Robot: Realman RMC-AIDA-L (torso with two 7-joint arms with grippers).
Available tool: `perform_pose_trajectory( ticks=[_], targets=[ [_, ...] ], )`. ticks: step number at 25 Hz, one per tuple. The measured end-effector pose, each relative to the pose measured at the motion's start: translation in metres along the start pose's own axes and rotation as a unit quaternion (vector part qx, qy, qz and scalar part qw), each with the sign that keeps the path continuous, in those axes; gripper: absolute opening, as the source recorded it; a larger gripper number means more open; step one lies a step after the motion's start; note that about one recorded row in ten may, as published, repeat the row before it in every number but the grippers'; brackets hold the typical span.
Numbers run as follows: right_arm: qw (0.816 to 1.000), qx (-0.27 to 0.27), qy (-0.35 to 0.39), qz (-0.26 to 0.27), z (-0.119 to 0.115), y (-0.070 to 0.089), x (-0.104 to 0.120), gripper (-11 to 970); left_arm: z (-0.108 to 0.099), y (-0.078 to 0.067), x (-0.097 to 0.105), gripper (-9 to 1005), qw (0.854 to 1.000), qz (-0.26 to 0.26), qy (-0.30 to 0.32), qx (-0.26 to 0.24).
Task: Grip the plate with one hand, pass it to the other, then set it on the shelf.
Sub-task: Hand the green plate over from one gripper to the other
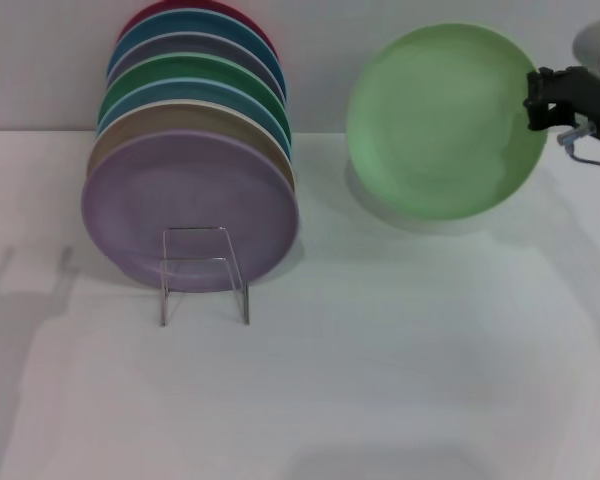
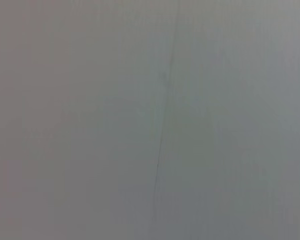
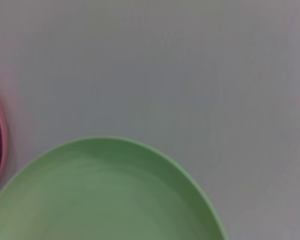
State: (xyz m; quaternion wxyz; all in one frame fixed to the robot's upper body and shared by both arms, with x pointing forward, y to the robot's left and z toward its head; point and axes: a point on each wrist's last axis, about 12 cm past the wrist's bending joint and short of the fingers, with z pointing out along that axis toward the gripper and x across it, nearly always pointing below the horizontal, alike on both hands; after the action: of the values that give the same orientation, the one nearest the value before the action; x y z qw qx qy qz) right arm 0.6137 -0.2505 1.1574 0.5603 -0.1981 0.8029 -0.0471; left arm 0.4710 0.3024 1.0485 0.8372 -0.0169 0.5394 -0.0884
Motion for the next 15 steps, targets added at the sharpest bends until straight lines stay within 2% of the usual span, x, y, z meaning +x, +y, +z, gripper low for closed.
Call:
perform_pose_trajectory(
  ticks=[5,7,9,15],
  targets=[
    [0.998,0.024,-0.051,-0.003,-0.006,0.007,0.02,14,0.0,0.0,0.0,682,1.0,0.0,-0.002,0.002],
    [0.997,0.037,-0.073,-0.005,-0.006,0.012,0.035,14,-0.001,0.0,-0.001,682,1.0,0.001,-0.001,0.001],
    [0.996,0.043,-0.082,-0.003,-0.005,0.012,0.039,14,-0.002,0.0,0.0,681,1.0,0.001,0.0,0.002],
    [0.986,0.076,-0.144,0.029,-0.004,0.018,0.066,14,-0.004,-0.003,0.001,680,1.0,-0.003,0.004,0.003]
  ],
)
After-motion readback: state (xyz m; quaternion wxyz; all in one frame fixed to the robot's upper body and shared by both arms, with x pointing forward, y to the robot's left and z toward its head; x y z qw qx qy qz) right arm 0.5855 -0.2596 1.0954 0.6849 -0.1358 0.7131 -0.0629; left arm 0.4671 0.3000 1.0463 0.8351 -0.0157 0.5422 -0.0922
